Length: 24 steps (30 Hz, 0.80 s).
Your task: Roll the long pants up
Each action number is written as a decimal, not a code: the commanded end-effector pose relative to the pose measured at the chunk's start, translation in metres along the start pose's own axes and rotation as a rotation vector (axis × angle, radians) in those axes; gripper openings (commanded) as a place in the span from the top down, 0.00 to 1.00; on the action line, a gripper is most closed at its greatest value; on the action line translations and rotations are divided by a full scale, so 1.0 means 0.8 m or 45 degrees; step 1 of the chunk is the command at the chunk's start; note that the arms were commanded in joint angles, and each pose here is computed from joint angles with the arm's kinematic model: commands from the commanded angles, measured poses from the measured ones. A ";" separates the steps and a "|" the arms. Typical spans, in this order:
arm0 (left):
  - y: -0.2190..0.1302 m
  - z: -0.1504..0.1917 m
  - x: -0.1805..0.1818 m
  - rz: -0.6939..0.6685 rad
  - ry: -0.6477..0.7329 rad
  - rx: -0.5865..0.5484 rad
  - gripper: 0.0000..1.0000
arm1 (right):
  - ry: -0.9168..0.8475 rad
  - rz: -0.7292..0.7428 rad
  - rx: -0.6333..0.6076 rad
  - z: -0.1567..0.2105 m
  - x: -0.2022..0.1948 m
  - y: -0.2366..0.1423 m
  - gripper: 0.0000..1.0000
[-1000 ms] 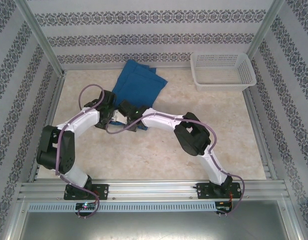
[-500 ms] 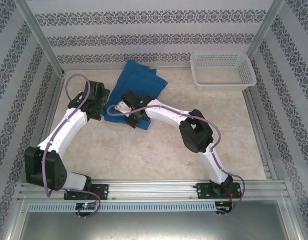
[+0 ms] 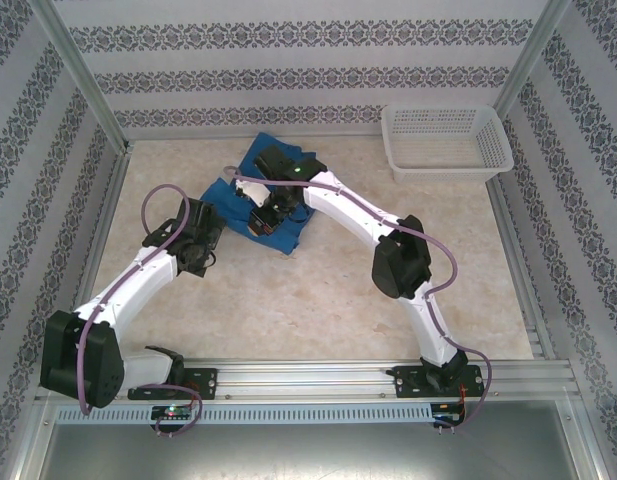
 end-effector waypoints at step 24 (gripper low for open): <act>0.015 0.018 -0.057 0.100 -0.024 0.016 0.00 | 0.122 -0.265 0.236 0.060 0.044 0.029 1.00</act>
Point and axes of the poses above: each hand's point on the last joint's axis, 136 mm out from that joint toward the fingers, its own y axis out along the fingers, its own x axis along the line the jaws close on, z = x × y, the point moved 2 cm from there along -y, back along the fingers, and after that the axes turned 4 degrees about y, right-handed, at the moved point
